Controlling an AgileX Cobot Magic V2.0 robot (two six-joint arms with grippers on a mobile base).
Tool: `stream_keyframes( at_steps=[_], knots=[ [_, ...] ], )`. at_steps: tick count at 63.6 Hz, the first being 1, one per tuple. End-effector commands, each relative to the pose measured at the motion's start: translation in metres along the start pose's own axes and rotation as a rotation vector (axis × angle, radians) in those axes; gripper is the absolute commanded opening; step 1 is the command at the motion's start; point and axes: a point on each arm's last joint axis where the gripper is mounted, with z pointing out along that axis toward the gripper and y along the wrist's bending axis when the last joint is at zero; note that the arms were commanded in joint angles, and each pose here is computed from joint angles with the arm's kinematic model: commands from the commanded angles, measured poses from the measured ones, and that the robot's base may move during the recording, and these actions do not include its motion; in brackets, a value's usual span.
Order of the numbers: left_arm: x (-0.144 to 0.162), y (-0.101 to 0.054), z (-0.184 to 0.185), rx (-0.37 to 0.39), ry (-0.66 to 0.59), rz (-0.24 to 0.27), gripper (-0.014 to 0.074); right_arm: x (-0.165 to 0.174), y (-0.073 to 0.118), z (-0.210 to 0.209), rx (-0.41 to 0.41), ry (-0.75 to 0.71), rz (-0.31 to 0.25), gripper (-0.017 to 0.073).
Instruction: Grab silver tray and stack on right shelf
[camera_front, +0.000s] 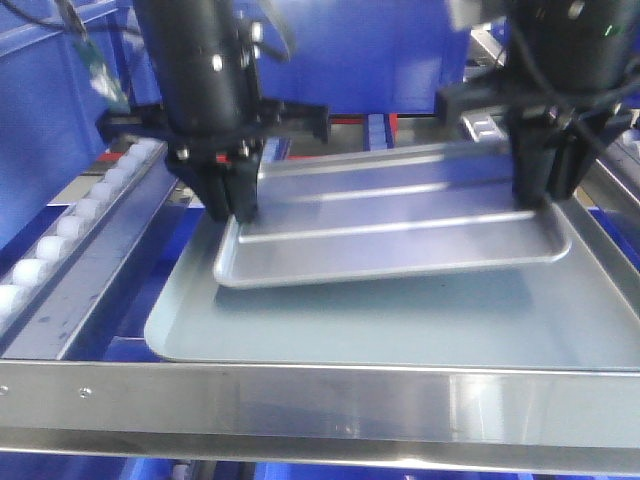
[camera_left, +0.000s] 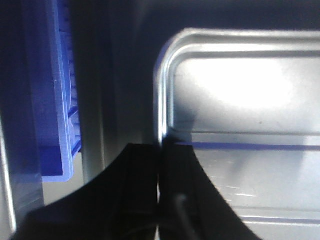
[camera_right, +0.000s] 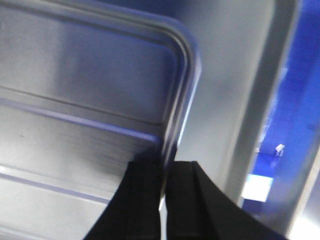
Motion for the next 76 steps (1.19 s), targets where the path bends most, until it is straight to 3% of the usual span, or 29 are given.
stream_keyframes(
  at_steps=[1, 9, 15, 19, 27, 31, 40, 44, 53, 62, 67, 74, 76],
  knots=[
    [-0.013, 0.002, -0.02, 0.017, -0.09, 0.024, -0.0093, -0.013, -0.008, -0.018, 0.003, -0.101, -0.024, 0.0057],
    [-0.014, 0.003, -0.018, 0.022, -0.092, 0.028, -0.0093, -0.015, -0.015, -0.015, 0.009, -0.095, -0.001, 0.0068],
    [-0.016, 0.002, -0.018, 0.036, -0.107, 0.036, -0.005, -0.015, -0.018, -0.014, 0.005, -0.09, 0.015, 0.0162],
    [-0.016, 0.001, -0.019, 0.05, -0.101, 0.021, 0.0031, -0.015, -0.018, -0.014, 0.0, -0.088, 0.02, 0.0253],
    [-0.02, 0.0, -0.023, 0.08, -0.107, -0.009, 0.029, -0.015, -0.018, -0.014, 0.001, -0.084, 0.021, 0.0501],
    [-0.024, -0.001, -0.028, 0.084, -0.119, -0.011, 0.0393, -0.015, -0.018, -0.014, 0.001, -0.084, 0.021, 0.0573],
    [-0.033, -0.002, -0.044, 0.079, -0.132, -0.012, 0.0424, -0.014, -0.02, -0.023, -0.004, -0.107, 0.025, 0.0576],
    [-0.036, -0.001, -0.055, 0.076, -0.141, 0.011, 0.0424, -0.013, -0.021, -0.032, -0.01, -0.129, 0.029, 0.0558],
    [-0.031, 0.003, -0.083, 0.051, -0.161, 0.053, 0.036, -0.01, -0.027, -0.06, -0.028, -0.203, 0.041, 0.0424],
    [-0.008, 0.012, -0.102, -0.01, -0.179, 0.125, 0.0183, -0.001, -0.033, -0.086, -0.046, -0.274, 0.051, 0.0177],
    [0.009, 0.021, -0.108, -0.002, -0.197, 0.14, 0.0064, 0.006, -0.036, -0.097, -0.059, -0.315, 0.054, 0.0057],
    [0.037, 0.033, -0.109, 0.043, -0.234, 0.149, -0.0101, 0.022, -0.039, -0.101, -0.073, -0.357, 0.042, 0.0057],
    [0.047, 0.037, -0.106, 0.048, -0.234, 0.155, -0.0104, 0.027, -0.04, -0.101, -0.076, -0.365, 0.037, 0.0057]
  ],
)
